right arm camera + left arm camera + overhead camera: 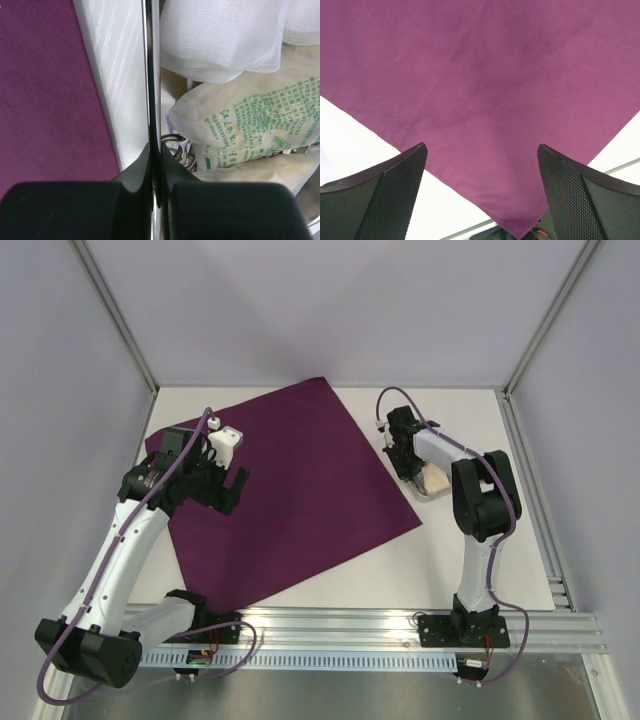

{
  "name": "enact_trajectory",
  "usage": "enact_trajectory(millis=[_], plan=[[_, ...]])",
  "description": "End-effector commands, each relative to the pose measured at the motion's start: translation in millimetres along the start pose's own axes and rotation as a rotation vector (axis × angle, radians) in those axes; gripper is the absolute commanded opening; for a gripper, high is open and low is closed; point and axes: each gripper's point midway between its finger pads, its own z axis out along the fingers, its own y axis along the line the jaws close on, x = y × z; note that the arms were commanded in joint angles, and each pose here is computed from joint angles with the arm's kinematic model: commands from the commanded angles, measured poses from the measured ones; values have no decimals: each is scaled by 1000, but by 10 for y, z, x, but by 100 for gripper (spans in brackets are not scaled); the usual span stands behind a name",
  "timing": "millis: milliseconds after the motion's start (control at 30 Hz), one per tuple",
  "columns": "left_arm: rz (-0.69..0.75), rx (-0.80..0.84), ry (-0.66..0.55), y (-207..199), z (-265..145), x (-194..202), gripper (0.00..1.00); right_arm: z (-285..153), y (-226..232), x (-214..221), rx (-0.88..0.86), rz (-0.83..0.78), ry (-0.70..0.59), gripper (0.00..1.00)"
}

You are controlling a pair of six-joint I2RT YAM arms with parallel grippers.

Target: Prepare the surgical pack

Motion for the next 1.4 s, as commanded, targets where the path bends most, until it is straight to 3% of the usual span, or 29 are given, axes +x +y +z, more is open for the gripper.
enact_trajectory(millis=[0, 367, 733, 1067, 1367], plan=[[17, 5, -12, 9, 8, -21, 100, 100, 2, -26, 1, -25, -9, 1], [16, -2, -19, 22, 0, -46, 100, -340, -138, -367, 75, -21, -185, 0], [28, -5, -14, 36, 19, -42, 100, -536, 45, -549, 101, -94, -208, 1], [25, -43, 100, 286, 346, 147, 100, -705, 766, -849, -13, -272, -237, 0], [-170, -67, 254, 735, 863, 674, 100, -577, 1758, -829, -108, -483, -196, 1]])
